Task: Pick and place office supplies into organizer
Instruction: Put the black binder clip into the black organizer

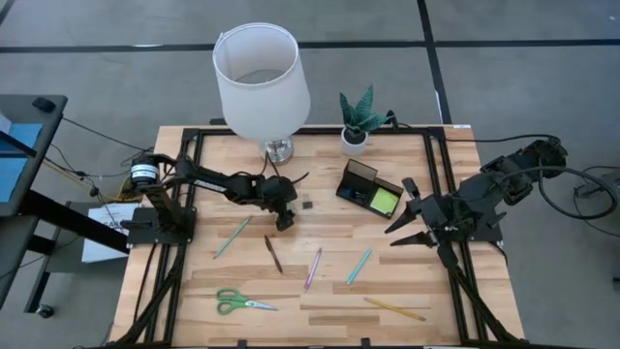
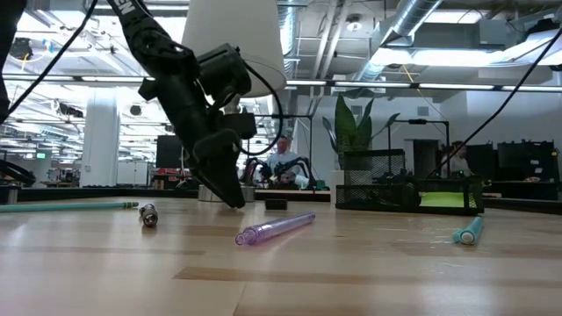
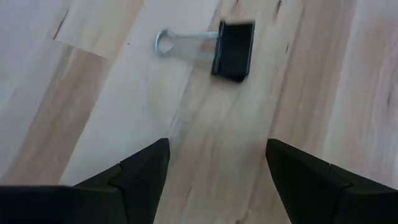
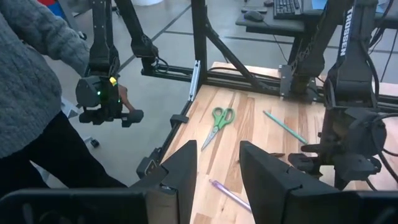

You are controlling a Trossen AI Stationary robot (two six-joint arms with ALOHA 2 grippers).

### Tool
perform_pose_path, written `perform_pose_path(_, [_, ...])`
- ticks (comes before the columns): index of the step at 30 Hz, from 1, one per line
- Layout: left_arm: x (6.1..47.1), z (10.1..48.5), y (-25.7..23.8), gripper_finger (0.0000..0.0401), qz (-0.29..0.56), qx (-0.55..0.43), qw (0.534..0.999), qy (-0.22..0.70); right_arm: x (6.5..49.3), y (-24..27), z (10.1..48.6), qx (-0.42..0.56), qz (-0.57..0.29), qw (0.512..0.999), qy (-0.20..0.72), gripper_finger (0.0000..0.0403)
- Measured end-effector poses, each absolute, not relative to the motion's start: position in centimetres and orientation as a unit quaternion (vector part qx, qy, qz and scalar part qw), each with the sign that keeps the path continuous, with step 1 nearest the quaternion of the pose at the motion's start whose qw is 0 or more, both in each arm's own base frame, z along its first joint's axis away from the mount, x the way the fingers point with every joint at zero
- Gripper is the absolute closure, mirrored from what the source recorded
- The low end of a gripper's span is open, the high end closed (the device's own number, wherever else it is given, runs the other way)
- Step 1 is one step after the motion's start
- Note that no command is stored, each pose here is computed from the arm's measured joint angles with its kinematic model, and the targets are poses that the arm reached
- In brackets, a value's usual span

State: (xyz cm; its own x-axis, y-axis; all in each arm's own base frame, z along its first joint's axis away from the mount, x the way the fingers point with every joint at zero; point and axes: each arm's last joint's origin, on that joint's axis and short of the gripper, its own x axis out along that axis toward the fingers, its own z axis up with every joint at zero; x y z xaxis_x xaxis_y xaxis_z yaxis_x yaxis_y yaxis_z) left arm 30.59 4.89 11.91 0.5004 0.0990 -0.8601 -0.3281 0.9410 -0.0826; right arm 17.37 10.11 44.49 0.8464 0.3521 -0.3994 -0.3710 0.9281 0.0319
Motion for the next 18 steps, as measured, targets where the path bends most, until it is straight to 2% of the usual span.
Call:
perform_pose_path(4, [30.7, 11.9, 5.0, 0.0136, 0.129, -0.115, 0.862, 0.476, 17.4, 10.1, 44.5, -0.023, 0.188, 0.961, 0.203, 0.0289])
perform_pose_path(11, [32.0, 12.6, 5.2, 0.0136, 0.141, -0.150, 0.896, 0.393, 17.4, 10.1, 44.5, -0.024, 0.188, 0.961, 0.203, 0.0289])
perform_pose_path(18, [32.6, 13.2, 5.2, 0.0136, 0.126, -0.119, 0.916, 0.361, 17.4, 10.1, 44.5, -0.025, 0.188, 0.960, 0.203, 0.0289])
